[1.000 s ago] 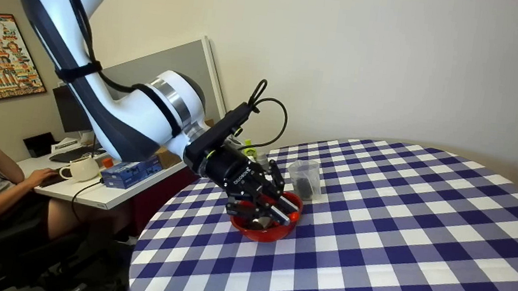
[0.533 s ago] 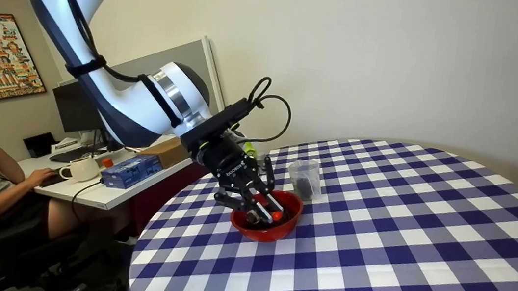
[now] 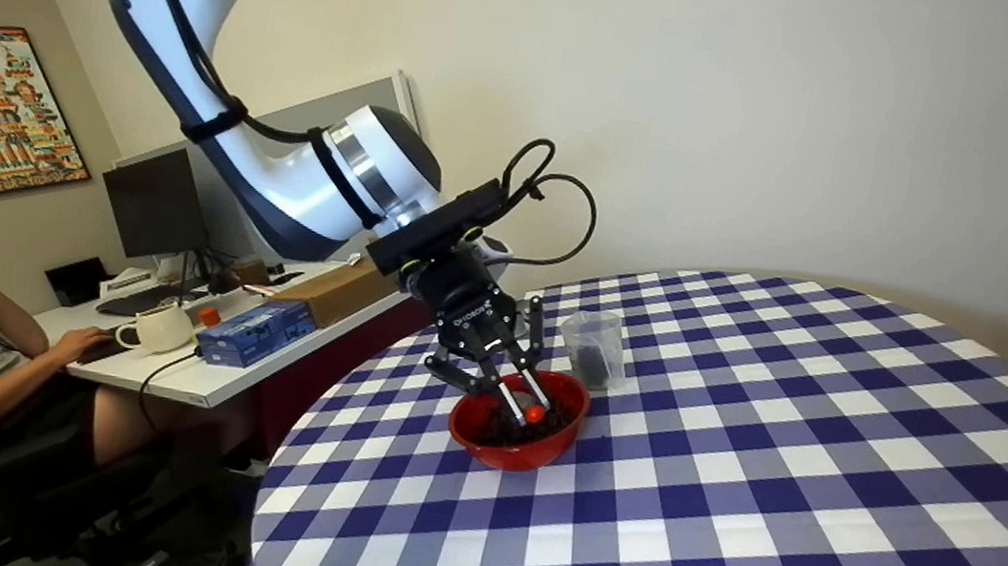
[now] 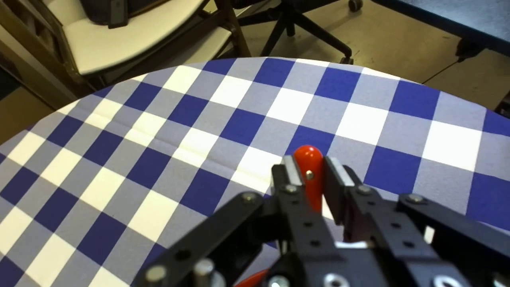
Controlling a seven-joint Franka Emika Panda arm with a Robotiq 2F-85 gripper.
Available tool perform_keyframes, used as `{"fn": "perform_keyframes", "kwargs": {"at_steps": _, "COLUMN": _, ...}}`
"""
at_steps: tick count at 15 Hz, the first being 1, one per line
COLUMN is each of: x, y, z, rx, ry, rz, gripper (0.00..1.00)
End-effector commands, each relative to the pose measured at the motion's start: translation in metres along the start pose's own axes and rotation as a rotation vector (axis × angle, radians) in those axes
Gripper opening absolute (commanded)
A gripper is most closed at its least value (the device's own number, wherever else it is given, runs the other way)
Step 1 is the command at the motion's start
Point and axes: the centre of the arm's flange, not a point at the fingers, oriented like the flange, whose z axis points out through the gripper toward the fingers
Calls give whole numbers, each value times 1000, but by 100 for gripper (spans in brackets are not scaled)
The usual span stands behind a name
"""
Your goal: Pick up the spoon from the table, scoop some contents from the bowl, put them in the cup and put the spoon back on the table.
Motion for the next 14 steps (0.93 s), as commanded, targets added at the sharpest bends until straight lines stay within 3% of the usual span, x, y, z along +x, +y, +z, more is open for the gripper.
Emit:
{"fn": "perform_keyframes", "kwargs": {"at_steps": 1, "x": 10, "y": 27, "z": -6, "rx": 104, "ry": -31, "rz": 39, "gripper": 5}}
{"fn": "perform_keyframes", "kwargs": {"at_steps": 7, "x": 14, "y": 50, "z": -22, "rx": 239, "ry": -20, "rz": 105, "gripper": 5}}
{"fn": "perform_keyframes", "kwargs": {"at_steps": 14, "x": 15, "y": 85, "z": -48, "rx": 307, "ry": 28, "rz": 194, "gripper": 5}}
